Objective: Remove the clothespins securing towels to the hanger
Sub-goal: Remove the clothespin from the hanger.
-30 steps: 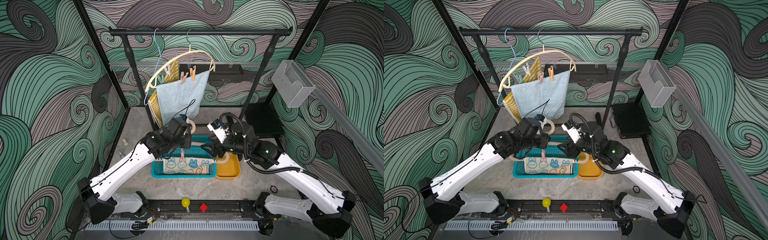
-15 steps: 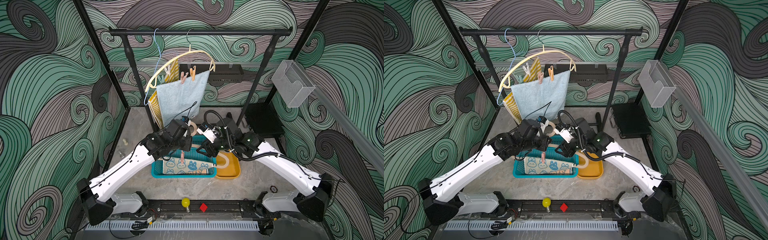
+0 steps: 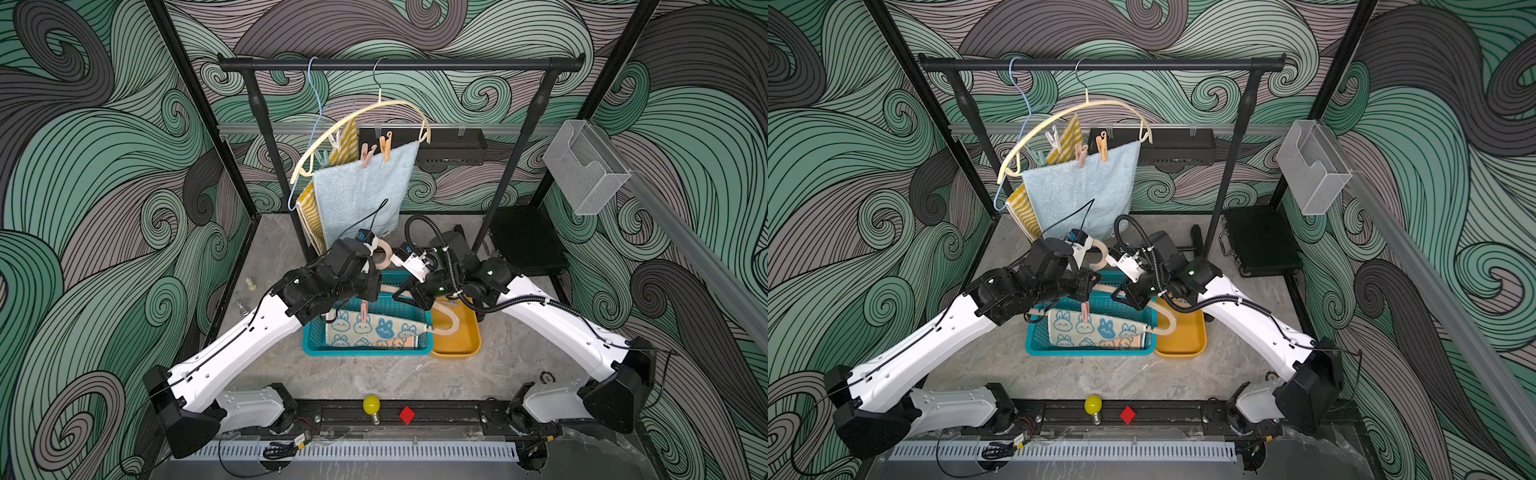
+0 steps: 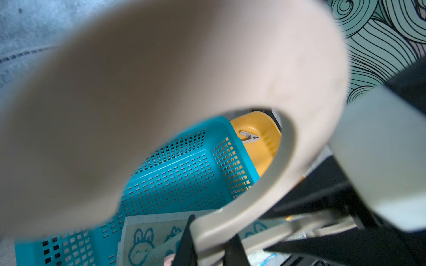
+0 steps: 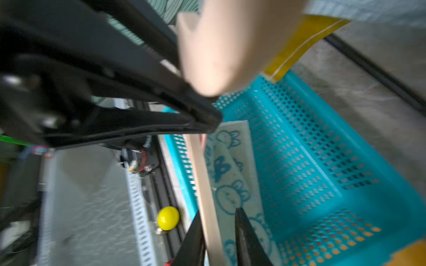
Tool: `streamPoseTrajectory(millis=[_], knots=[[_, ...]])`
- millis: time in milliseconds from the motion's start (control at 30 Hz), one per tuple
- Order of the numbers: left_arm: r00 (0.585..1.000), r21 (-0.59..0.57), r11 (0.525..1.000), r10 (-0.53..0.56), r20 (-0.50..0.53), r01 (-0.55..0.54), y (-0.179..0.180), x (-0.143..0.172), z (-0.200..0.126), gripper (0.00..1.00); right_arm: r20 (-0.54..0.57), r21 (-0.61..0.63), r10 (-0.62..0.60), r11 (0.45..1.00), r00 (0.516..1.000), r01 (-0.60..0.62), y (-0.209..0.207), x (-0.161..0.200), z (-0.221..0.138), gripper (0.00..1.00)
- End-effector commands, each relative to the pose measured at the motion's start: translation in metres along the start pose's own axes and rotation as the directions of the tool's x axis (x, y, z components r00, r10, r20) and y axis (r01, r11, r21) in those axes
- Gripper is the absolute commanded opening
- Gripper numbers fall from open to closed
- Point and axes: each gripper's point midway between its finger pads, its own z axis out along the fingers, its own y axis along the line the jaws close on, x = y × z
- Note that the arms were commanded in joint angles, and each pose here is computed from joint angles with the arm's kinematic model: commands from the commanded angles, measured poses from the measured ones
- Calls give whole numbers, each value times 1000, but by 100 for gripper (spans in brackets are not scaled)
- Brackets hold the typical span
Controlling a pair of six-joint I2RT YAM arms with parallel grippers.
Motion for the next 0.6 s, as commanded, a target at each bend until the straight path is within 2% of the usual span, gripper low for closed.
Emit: streamPoseTrajectory(millis=[0, 67, 167, 300, 400, 567], knots=[[998, 46, 999, -23, 56, 21, -9, -12, -12, 4, 30, -16, -25, 1000, 999, 26, 4, -8, -9, 0], [998, 41, 999, -31, 59, 29, -8, -12, -15, 27, 36, -17, -34, 999, 999, 34, 4, -8, -11, 0], [997, 32, 998, -55, 55, 53, -4, -8, -21, 41, 41, -38, -44, 998, 998, 45, 7, -6, -12, 0], [995, 42, 996, -85, 48, 83, 1, 2, -35, 50, 49, -65, -39, 997, 998, 43, 6, -4, -14, 0], [995, 63, 995, -85, 57, 82, 3, 10, -46, 51, 57, -105, -32, 994, 998, 38, 7, -4, -15, 0], [997, 138, 988, -74, 14, 71, -1, 36, -59, 50, 91, -224, -28, 973, 995, 48, 17, -7, -22, 0]])
